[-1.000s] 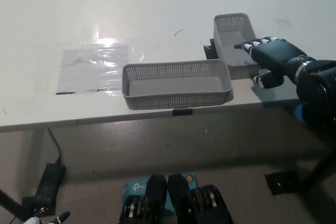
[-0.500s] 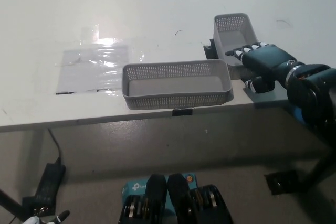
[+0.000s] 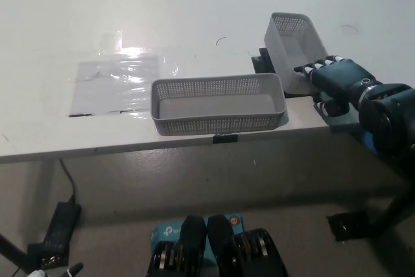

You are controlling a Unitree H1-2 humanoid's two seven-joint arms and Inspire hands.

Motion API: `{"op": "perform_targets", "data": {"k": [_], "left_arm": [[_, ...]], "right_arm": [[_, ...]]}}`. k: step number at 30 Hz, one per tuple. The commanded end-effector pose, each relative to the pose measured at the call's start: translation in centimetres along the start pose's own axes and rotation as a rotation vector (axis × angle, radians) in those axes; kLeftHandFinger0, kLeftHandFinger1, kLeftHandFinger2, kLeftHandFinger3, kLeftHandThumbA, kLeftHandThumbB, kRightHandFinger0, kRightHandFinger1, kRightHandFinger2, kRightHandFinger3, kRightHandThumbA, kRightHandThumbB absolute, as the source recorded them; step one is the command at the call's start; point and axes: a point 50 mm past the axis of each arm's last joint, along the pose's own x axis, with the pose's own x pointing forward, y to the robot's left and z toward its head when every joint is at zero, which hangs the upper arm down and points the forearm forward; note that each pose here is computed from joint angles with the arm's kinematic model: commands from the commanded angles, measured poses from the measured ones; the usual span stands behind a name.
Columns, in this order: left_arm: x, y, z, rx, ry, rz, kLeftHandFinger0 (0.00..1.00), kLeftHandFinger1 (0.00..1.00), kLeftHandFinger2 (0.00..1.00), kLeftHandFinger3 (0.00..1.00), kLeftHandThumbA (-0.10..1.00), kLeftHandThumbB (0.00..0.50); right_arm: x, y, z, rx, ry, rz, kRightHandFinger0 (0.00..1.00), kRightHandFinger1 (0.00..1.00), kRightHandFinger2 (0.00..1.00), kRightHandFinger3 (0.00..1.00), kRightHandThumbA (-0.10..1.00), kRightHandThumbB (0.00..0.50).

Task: The robot uses its right hand to pick up the grey box kept on the middle on the desk and place it on top of another box next to it in a right angle

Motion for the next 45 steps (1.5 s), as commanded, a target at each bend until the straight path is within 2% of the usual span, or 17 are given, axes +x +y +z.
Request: {"op": "perform_targets", "data": {"k": [1,6,8,9,11,12,13,16,20,23,24,26,28,31,35,41,45], "left_arm": [[-0.8,0.6,0.2,0.003,-0.013,0.018,0.04,0.03,0.04,0.05,0.97,0.315],[-0.8,1.0,0.5,0.016,-0.019,0.031,0.08,0.01,0.01,0.06,0.96,0.283],[-0.7,1.2,0.5,0.024,-0.018,0.029,0.10,0.03,0.03,0.08,0.98,0.304],[-0.6,1.4,0.6,0.029,-0.018,0.029,0.10,0.03,0.03,0.09,0.98,0.314],[-0.6,1.5,0.7,0.021,-0.023,0.026,0.04,0.02,0.02,0.08,1.00,0.363],[-0.6,1.6,0.7,0.026,-0.019,0.023,0.04,0.01,0.02,0.07,1.00,0.377],[-0.7,1.7,0.8,0.039,-0.023,0.026,0.02,0.01,0.02,0.05,1.00,0.327],[-0.6,1.9,0.8,0.049,-0.021,0.024,0.01,0.02,0.04,0.07,1.00,0.338],[-0.8,2.0,0.8,0.055,-0.024,0.030,0.02,0.01,0.02,0.07,1.00,0.326],[-0.8,2.1,0.8,0.051,-0.030,0.037,0.02,0.01,0.03,0.06,1.00,0.319],[-0.7,2.2,0.9,0.046,-0.033,0.036,0.02,0.01,0.03,0.06,1.00,0.318],[-0.8,2.1,0.9,0.039,-0.036,0.041,0.00,0.00,0.01,0.04,0.99,0.329],[-0.8,2.2,1.0,0.053,-0.045,0.035,0.00,0.00,0.00,0.04,0.99,0.301],[-0.9,2.1,0.9,0.055,-0.041,0.031,0.00,0.00,0.01,0.05,1.00,0.317],[-0.7,1.9,0.7,0.043,-0.034,0.035,0.02,0.00,0.01,0.07,1.00,0.295],[-0.9,1.5,0.7,0.025,-0.015,0.028,0.05,0.03,0.05,0.12,0.95,0.253],[-0.8,1.5,0.6,0.051,-0.021,0.037,0.12,0.01,0.01,0.11,0.99,0.294]], "right_arm": [[0.3,-2.3,1.0,-0.048,-0.011,-0.074,1.00,1.00,1.00,1.00,0.30,0.475],[0.5,-2.7,3.1,-0.020,-0.035,-0.102,1.00,1.00,1.00,1.00,0.30,0.434],[0.5,-2.9,3.6,-0.028,-0.044,-0.118,0.64,0.91,0.98,1.00,0.27,0.409],[0.6,-3.0,4.1,-0.047,-0.066,-0.132,0.17,0.38,0.51,1.00,0.22,0.409],[0.7,-2.9,4.6,-0.115,-0.091,-0.137,0.00,0.01,0.19,1.00,0.15,0.363],[0.8,-2.8,4.7,-0.140,-0.091,-0.130,0.00,0.00,0.20,0.98,0.09,0.326],[1.1,-2.8,5.1,-0.193,-0.073,-0.099,0.11,0.10,0.29,0.84,-0.09,0.194],[1.7,-2.9,5.1,-0.302,-0.040,-0.073,0.00,0.02,0.20,0.57,-0.10,0.004],[2.0,-2.2,4.7,-0.335,-0.019,-0.126,0.00,0.05,0.23,0.44,-0.10,0.000],[2.2,-1.4,4.1,-0.299,-0.043,-0.225,0.00,0.00,0.18,0.04,-0.10,0.044],[2.1,-1.2,3.8,-0.272,-0.055,-0.256,0.00,0.00,0.20,0.01,-0.10,0.056],[2.1,-0.6,3.2,-0.246,-0.070,-0.320,0.00,0.01,0.33,0.02,-0.10,0.094],[2.0,0.0,2.3,-0.190,-0.075,-0.367,0.00,0.10,0.48,0.24,-0.10,0.095],[1.9,0.5,1.7,-0.123,-0.097,-0.428,0.00,0.14,0.51,0.45,-0.10,0.231],[1.2,0.7,1.3,0.004,-0.126,-0.521,0.00,0.16,0.49,0.46,-0.10,0.250],[0.1,2.2,1.1,0.118,-0.137,-0.576,0.00,0.00,0.21,0.09,-0.10,0.228],[-0.6,3.2,-0.1,0.169,-0.157,-0.635,0.00,0.00,0.13,0.00,-0.10,0.246]]}}
